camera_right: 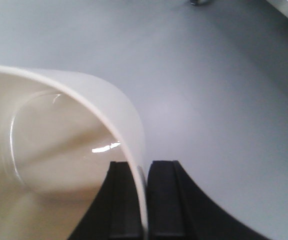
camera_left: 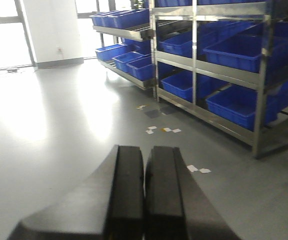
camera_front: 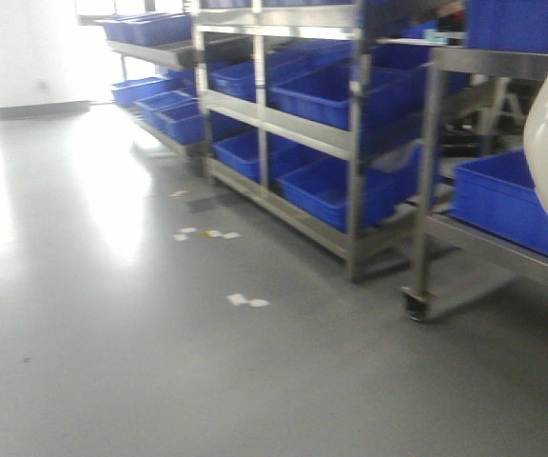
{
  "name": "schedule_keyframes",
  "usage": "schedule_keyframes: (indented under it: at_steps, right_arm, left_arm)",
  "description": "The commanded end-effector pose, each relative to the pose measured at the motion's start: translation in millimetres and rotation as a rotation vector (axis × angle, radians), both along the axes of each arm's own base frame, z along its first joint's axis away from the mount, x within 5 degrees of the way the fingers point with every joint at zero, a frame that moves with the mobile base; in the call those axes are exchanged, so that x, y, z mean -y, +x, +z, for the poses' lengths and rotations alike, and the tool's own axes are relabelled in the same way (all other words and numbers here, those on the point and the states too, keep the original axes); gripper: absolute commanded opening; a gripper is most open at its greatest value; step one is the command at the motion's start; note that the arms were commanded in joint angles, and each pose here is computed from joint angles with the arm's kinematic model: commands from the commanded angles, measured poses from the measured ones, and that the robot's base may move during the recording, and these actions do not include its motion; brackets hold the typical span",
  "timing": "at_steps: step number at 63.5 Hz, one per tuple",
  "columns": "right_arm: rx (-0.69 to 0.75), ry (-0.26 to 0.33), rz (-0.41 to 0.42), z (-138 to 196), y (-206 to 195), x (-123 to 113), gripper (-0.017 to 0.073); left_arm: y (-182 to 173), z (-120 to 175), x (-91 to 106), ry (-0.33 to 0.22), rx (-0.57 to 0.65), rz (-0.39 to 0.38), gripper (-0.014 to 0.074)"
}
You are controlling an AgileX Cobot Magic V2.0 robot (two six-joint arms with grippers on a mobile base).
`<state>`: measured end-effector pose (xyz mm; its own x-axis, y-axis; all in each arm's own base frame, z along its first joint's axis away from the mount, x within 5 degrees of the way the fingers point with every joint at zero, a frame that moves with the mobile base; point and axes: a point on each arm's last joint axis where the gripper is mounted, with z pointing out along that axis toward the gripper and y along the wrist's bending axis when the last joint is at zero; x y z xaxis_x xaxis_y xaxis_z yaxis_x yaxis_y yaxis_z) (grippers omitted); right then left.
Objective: Move white bin to right shelf second layer
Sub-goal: 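Drive past the crate racks toward the roller shelf by the windows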
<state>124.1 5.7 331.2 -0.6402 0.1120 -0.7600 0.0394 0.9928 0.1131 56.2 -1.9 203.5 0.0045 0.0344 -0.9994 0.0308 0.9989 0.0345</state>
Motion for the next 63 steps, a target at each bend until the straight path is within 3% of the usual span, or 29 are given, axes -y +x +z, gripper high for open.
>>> schedule_keyframes:
  at_steps: [1,63]
  right_arm:
    - [0.113,0.010,-0.010,15.3,4.1,0.6,0.0048]
    - [0.113,0.010,-0.010,15.3,4.1,0.6,0.0048]
  left_arm:
    - [0.3,-4.1,-0.3,-0.011,0.060,0.001,0.0085]
    - [0.3,-4.1,-0.3,-0.011,0.060,0.001,0.0085]
